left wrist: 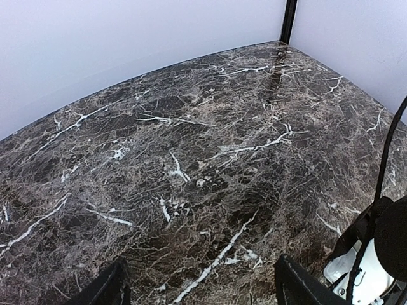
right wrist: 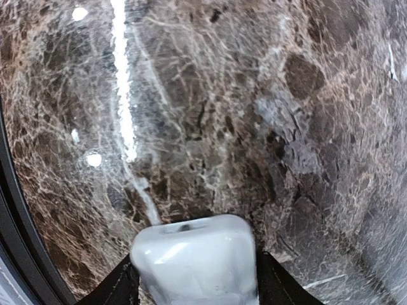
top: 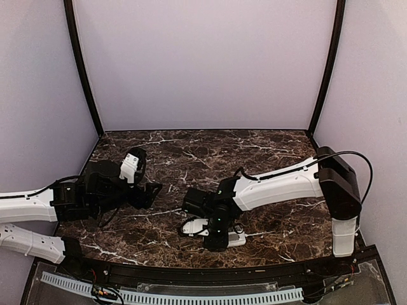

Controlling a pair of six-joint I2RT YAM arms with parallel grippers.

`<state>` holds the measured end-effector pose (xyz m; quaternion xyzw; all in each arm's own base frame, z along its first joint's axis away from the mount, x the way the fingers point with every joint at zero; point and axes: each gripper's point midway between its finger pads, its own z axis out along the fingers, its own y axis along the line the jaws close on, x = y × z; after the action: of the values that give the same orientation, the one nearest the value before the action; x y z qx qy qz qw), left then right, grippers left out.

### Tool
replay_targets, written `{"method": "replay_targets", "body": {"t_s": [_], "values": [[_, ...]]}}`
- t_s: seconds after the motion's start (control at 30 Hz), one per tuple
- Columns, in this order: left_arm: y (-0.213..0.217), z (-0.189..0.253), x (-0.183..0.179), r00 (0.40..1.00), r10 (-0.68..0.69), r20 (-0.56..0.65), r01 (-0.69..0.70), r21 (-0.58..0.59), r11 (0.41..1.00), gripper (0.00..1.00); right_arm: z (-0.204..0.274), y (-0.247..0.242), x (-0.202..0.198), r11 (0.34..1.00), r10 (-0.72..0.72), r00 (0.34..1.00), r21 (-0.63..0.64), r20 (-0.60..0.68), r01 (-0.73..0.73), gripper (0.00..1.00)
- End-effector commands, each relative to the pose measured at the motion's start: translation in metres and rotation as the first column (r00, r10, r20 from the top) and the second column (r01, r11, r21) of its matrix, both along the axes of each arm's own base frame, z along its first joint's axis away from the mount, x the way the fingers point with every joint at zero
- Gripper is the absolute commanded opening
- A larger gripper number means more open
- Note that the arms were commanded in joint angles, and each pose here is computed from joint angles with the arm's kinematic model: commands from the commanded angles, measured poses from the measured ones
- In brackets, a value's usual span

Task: Load the batteries into the remote control
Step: Pick up the remote control from the center of the board, then pass from the right arm to the left

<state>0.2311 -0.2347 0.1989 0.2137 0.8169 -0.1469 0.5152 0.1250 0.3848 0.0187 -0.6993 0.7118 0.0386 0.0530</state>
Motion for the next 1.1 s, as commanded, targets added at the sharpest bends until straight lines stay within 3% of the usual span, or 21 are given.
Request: {"method": "replay_targets", "body": {"t_s": [0.0,0.3,0.7,0.9,1.07], "values": [[-0.002,-0.003,-0.001,1.000,-0.020,0.000,0.020,0.013,1.000,0.77,-0.010,-0.006,-0.003,0.999,0.016,1.000,-0.047,-0.009,-0.017,0.54],[-0.006,-0.004,-0.005,0.998,-0.057,-0.008,0.057,0.013,0.998,0.77,0.000,0.002,-0.007,1.000,-0.007,0.999,-0.028,-0.046,0.006,0.34],[-0.011,0.004,-0.008,0.996,-0.092,0.012,0.092,-0.014,0.996,0.77,0.071,0.024,0.004,0.969,-0.121,0.991,0.210,-0.049,0.129,0.22],[-0.019,0.022,-0.019,0.983,-0.174,0.064,0.179,-0.094,0.979,0.77,0.125,0.030,0.020,0.887,-0.189,0.978,0.412,-0.086,0.207,0.17],[-0.049,0.033,-0.045,0.921,-0.376,0.100,0.389,-0.186,0.902,0.75,0.193,0.035,0.030,0.742,-0.203,0.966,0.619,-0.158,0.257,0.15]]}}
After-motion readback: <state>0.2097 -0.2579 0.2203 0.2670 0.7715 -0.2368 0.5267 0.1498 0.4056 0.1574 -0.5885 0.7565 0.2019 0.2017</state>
